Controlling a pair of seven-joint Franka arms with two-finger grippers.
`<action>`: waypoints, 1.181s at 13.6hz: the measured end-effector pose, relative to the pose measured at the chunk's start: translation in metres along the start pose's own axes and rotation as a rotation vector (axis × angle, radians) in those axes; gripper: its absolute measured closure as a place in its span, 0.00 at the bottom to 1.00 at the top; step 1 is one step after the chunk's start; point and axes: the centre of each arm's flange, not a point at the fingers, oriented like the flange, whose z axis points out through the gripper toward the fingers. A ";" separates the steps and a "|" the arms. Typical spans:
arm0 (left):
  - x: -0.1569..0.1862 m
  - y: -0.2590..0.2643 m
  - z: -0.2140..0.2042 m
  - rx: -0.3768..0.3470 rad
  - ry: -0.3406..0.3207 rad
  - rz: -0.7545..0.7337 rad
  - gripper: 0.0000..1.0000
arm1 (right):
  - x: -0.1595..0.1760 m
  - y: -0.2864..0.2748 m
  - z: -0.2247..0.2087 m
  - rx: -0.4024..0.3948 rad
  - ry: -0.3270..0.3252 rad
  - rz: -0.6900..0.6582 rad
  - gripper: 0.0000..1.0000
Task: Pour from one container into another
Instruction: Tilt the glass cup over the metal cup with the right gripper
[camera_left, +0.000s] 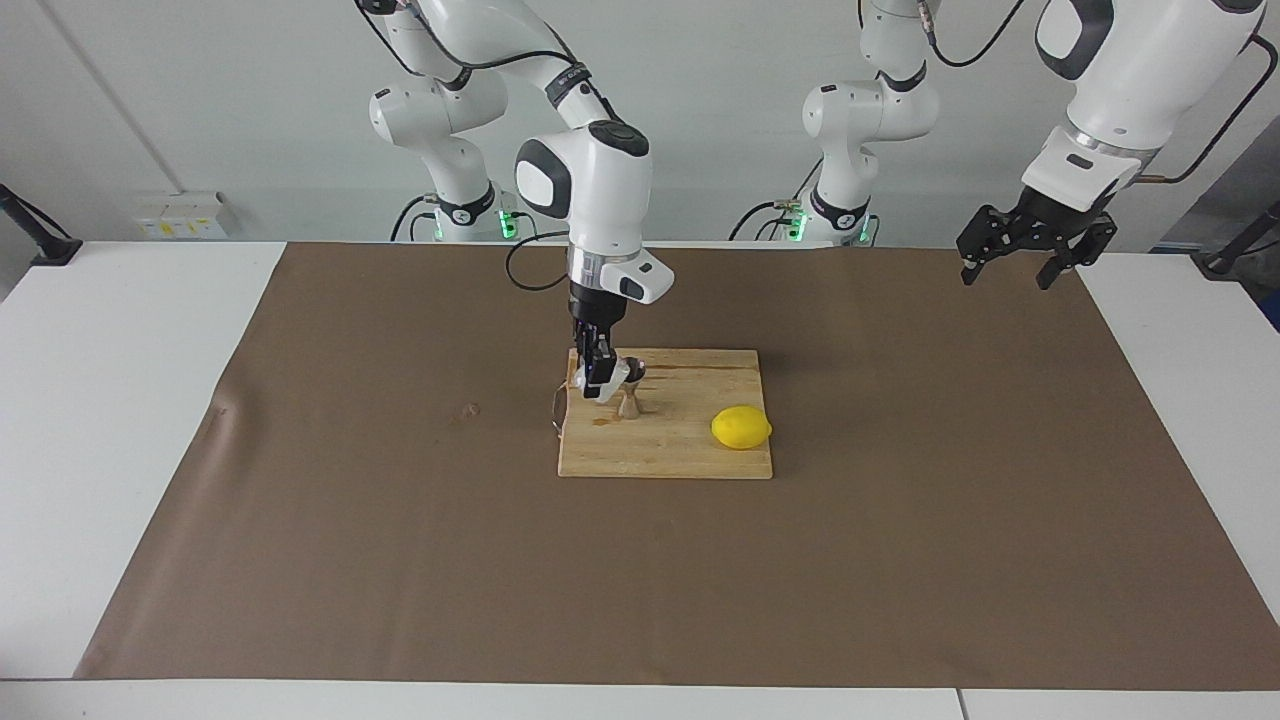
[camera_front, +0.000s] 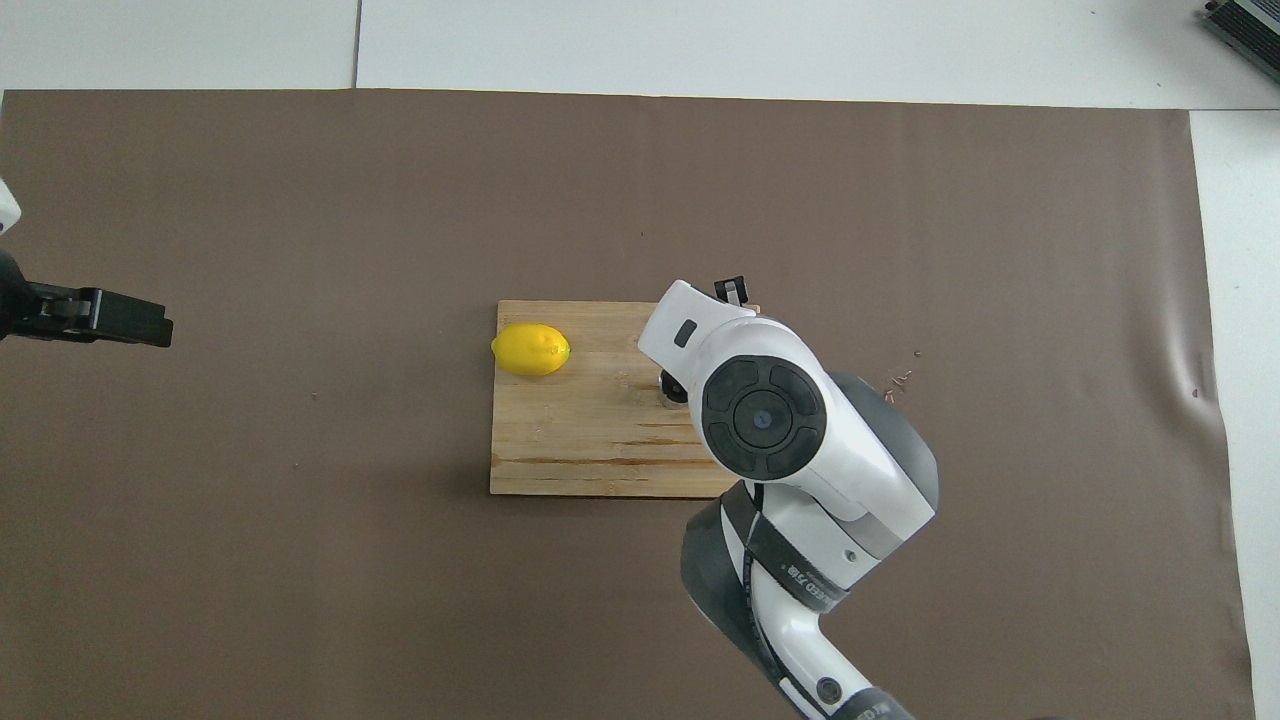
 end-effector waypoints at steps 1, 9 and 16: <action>0.000 0.000 0.000 0.000 0.000 0.000 0.00 | 0.002 0.000 -0.001 -0.010 -0.016 -0.020 0.53; 0.000 0.000 0.000 0.000 0.000 0.000 0.00 | 0.010 -0.004 -0.003 -0.035 -0.092 -0.103 0.53; 0.000 0.000 0.000 0.000 0.000 0.000 0.00 | 0.015 -0.007 -0.004 -0.039 -0.128 -0.145 0.53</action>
